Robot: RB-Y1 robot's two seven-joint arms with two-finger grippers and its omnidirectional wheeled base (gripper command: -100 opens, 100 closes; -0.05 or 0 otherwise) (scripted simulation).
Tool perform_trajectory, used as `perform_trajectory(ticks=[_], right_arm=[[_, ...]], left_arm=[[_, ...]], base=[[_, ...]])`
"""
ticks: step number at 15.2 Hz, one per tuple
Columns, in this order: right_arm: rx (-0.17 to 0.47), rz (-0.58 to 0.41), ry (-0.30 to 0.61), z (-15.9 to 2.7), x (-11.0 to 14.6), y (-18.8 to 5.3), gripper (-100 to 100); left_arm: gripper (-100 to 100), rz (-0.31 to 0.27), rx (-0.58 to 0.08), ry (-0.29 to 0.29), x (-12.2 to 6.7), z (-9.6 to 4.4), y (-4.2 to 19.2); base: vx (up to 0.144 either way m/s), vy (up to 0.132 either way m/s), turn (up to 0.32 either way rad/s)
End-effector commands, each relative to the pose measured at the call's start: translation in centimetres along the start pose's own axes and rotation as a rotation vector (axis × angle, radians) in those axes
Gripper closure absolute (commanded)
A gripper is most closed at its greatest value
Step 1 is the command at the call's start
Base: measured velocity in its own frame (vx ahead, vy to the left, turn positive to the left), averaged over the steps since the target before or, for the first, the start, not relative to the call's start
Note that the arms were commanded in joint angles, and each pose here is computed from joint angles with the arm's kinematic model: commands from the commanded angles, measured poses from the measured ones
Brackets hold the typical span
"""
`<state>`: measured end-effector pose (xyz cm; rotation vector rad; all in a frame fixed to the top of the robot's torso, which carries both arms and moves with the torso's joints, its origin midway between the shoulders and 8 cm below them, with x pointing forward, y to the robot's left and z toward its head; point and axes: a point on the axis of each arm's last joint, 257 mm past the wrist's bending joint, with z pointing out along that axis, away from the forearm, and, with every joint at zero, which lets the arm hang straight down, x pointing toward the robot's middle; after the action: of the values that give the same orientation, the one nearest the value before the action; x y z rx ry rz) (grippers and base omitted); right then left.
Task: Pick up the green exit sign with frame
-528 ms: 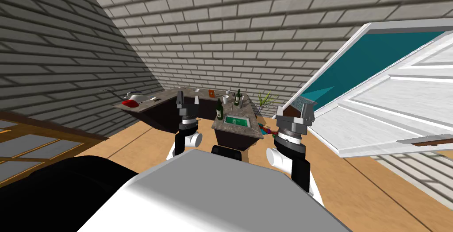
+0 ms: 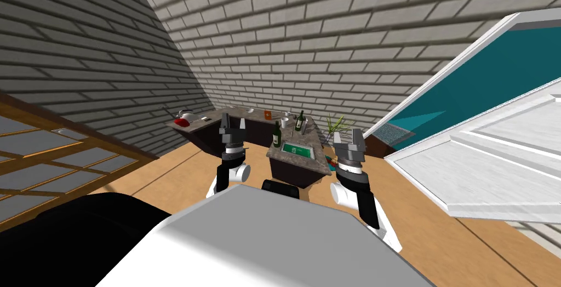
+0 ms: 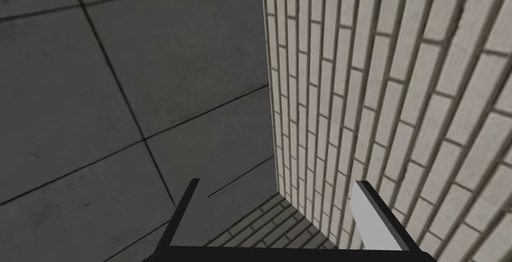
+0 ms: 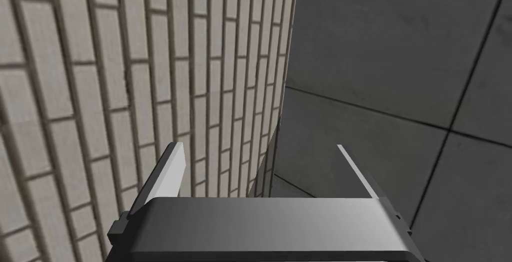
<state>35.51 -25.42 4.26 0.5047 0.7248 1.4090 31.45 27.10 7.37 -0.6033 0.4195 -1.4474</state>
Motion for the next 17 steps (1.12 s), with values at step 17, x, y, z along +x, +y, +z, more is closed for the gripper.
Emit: perform_trajectory(ticks=[17], right_arm=[[0.127,-0.117,0.441,-3.5,6.5,-8.7,-100]], left_arm=[[0,0.000,0.000,0.000,0.0,0.0,0.0]], base=[[-0.028,0.001,0.188]])
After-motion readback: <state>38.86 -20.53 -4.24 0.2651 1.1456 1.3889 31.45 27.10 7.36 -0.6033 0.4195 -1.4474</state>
